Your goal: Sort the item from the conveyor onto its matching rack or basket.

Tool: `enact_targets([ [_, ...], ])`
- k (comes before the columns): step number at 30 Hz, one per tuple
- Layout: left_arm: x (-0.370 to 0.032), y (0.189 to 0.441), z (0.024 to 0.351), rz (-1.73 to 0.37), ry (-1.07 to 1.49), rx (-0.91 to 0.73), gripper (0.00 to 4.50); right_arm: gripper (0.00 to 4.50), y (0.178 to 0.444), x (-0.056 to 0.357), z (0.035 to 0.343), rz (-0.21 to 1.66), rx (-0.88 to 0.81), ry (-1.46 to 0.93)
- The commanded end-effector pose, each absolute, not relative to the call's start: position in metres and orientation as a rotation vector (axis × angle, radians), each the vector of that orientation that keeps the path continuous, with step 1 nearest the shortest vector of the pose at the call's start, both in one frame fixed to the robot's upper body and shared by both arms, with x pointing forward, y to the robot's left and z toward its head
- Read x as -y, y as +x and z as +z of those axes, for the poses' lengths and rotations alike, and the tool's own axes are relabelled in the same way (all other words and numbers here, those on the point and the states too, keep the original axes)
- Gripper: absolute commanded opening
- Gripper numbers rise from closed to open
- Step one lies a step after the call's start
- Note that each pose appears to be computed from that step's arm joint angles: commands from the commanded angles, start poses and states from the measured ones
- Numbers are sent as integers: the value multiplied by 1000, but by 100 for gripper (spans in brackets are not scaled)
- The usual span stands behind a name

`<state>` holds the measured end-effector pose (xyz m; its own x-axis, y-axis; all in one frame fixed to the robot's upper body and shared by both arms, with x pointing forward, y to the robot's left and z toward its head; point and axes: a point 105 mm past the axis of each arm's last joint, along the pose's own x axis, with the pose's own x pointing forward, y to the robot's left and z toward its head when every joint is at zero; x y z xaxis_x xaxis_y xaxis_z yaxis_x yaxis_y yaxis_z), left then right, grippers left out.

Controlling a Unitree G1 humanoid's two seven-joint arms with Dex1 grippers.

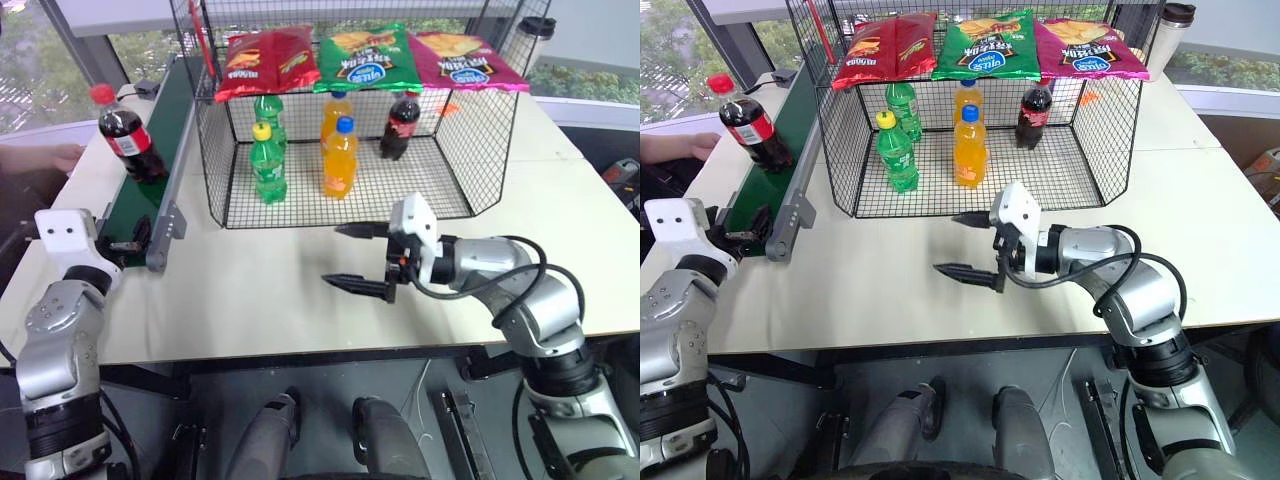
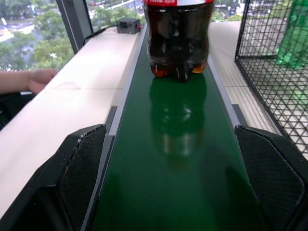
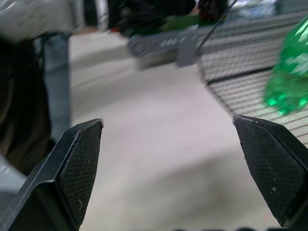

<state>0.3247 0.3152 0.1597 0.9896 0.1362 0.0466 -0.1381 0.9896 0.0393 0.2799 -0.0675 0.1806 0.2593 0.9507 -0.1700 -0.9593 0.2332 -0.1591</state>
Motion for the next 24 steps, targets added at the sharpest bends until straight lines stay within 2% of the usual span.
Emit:
enact_targets([
  [1, -309, 332, 175, 122, 73, 108, 450, 447, 274, 65, 189, 1332, 8, -281],
  [14, -304, 338, 175, 121, 85, 115, 450, 447, 279, 65, 191, 1280, 3, -290],
  [19, -306, 336, 180, 118, 79, 159, 299, 450, 283, 66, 192, 1262, 4, -287],
  [24, -300, 333, 188, 69, 9, 192, 299, 450, 283, 67, 191, 1257, 0, -290],
])
